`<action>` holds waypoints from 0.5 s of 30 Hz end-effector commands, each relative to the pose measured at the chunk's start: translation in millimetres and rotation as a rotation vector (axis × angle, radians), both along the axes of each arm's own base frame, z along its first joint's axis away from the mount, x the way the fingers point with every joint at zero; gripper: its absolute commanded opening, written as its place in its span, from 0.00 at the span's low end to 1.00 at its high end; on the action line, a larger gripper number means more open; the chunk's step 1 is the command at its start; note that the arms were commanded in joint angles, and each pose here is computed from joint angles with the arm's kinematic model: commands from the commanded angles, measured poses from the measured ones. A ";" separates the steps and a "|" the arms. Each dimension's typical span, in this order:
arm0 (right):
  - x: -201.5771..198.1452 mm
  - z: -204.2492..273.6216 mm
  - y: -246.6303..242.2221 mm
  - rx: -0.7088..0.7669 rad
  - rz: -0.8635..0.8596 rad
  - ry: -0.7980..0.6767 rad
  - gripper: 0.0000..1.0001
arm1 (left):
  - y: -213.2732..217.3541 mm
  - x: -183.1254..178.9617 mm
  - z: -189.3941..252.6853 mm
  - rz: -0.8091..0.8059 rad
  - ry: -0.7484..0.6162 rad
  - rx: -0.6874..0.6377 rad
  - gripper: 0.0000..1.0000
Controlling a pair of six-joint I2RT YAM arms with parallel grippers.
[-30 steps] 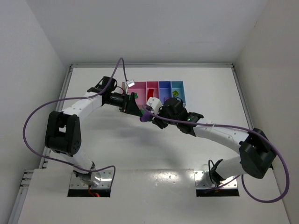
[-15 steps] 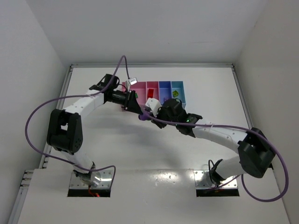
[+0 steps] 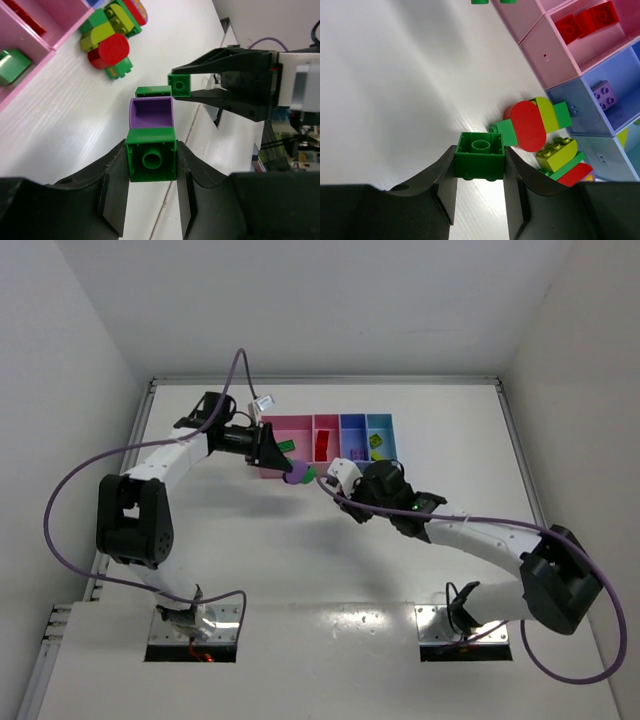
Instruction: Sort the legos into containers by color
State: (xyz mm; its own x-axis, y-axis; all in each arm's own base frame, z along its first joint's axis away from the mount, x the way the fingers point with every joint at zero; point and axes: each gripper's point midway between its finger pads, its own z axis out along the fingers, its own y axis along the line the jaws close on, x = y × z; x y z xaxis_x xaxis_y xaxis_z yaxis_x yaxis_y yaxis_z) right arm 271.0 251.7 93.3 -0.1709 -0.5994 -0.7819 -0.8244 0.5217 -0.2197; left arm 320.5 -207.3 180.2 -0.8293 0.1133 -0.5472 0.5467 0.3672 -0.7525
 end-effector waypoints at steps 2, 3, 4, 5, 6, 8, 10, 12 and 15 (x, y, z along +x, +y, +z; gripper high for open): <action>7.4 42.3 19.6 0.155 0.018 0.019 0.00 | 16.9 10.5 28.6 0.057 -0.149 0.027 0.03; 4.1 37.8 25.5 0.164 0.023 0.078 0.00 | 23.9 12.8 30.1 0.094 -0.173 0.060 0.03; 13.3 54.7 33.9 0.199 0.030 0.079 0.00 | 29.7 15.3 30.7 0.120 -0.191 0.078 0.03; 17.9 58.4 38.0 0.215 0.030 0.103 0.00 | 40.1 20.4 32.4 0.175 -0.188 0.094 0.03; 16.6 61.6 48.0 0.235 0.060 0.138 0.00 | 50.1 29.7 33.4 0.235 -0.219 0.129 0.03; 35.3 71.7 68.8 0.269 0.074 0.167 0.00 | 69.2 33.7 42.2 0.327 -0.253 0.154 0.03; 50.4 73.5 81.6 0.274 0.067 0.177 0.00 | 84.9 41.3 49.0 0.414 -0.287 0.193 0.03; 85.4 97.1 110.3 0.317 0.070 0.138 0.00 | 94.9 36.9 51.5 0.457 -0.294 0.205 0.03; 122.1 79.7 136.6 0.310 0.038 0.211 0.00 | 104.6 32.4 52.1 0.490 -0.290 0.205 0.03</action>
